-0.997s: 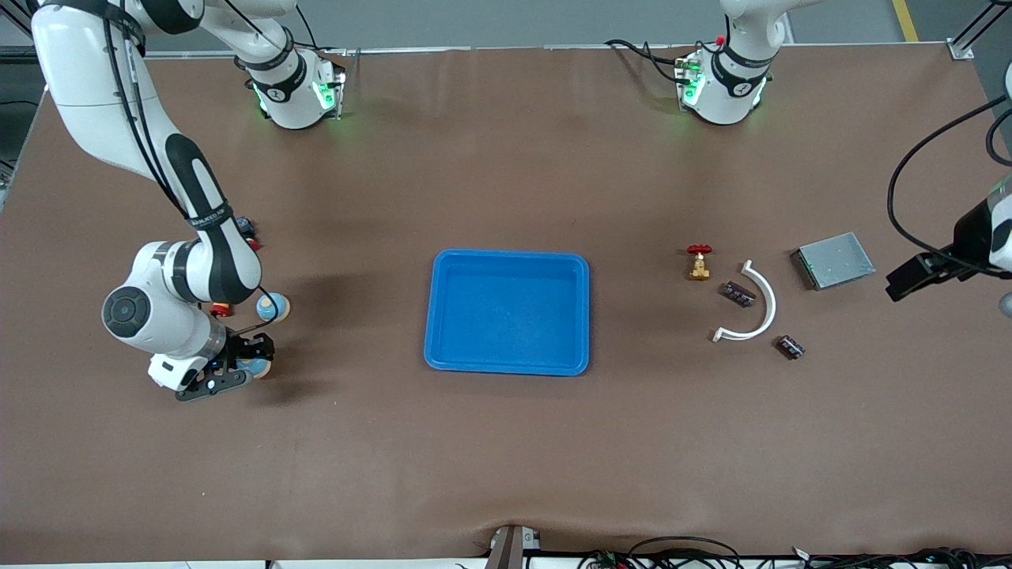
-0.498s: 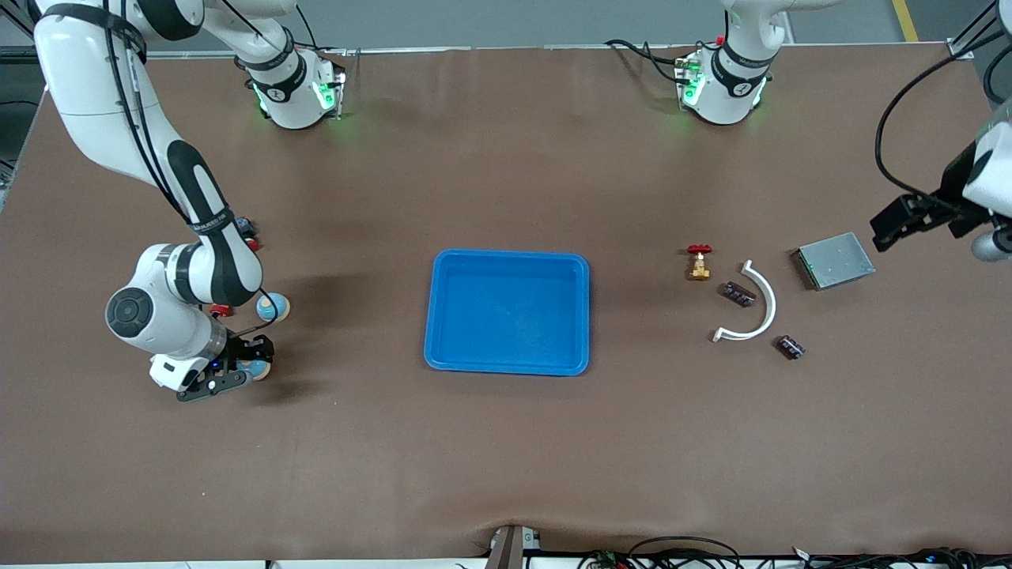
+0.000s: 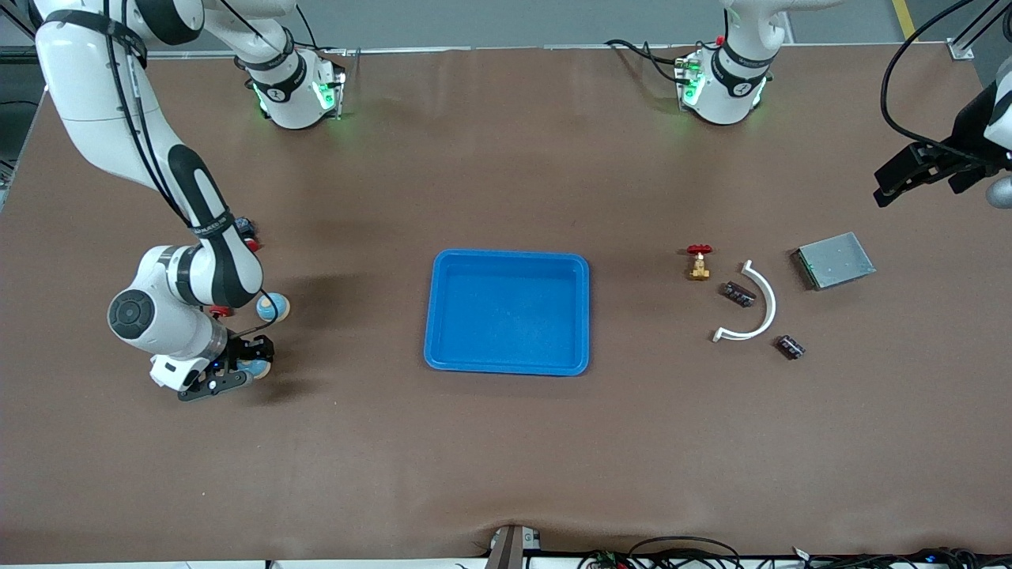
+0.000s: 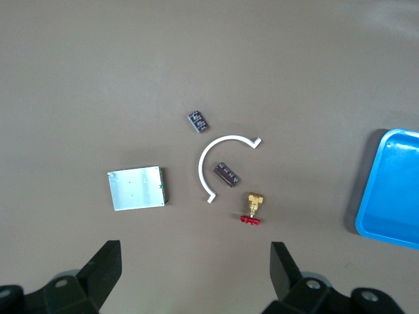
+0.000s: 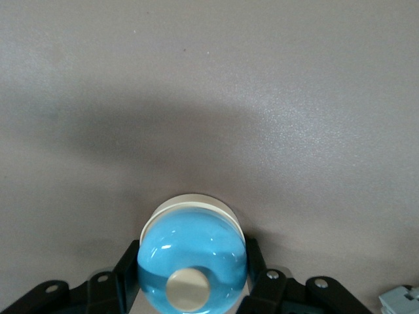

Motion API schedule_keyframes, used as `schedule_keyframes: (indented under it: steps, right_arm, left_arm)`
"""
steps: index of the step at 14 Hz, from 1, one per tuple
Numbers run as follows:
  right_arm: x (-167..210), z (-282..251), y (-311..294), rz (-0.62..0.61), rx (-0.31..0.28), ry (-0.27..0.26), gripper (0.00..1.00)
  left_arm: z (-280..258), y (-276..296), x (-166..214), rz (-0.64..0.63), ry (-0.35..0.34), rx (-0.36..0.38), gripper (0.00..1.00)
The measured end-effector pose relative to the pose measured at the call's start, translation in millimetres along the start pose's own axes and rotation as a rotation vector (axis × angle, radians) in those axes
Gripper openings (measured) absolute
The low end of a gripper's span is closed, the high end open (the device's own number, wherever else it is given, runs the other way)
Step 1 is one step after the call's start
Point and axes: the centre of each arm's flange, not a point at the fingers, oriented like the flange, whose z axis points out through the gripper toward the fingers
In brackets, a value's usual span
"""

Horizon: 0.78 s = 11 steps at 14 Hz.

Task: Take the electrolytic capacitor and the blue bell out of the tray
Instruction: 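Lower the bell beside the first bell while the left gripper returns to rest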

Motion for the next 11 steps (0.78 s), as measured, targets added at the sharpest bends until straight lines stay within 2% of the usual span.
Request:
schedule_keyframes:
  steps: [6,10,11]
  right_arm:
    - [1,0,-1,-0.002,0.001,0.002,0.66]
    - [1,2,-1,-0.002,-0.002,0.01,0.99]
    - [2,2,-1,-0.002,-0.003,0.012,1.0]
  left_arm:
    - [0,-22,1,0.012,-0.009,-0.012,1.0]
    - [-4,-23,-4,0.014,-0.014,-0.012,1.0]
    - [-4,-23,-4,0.014,-0.014,-0.012,1.0]
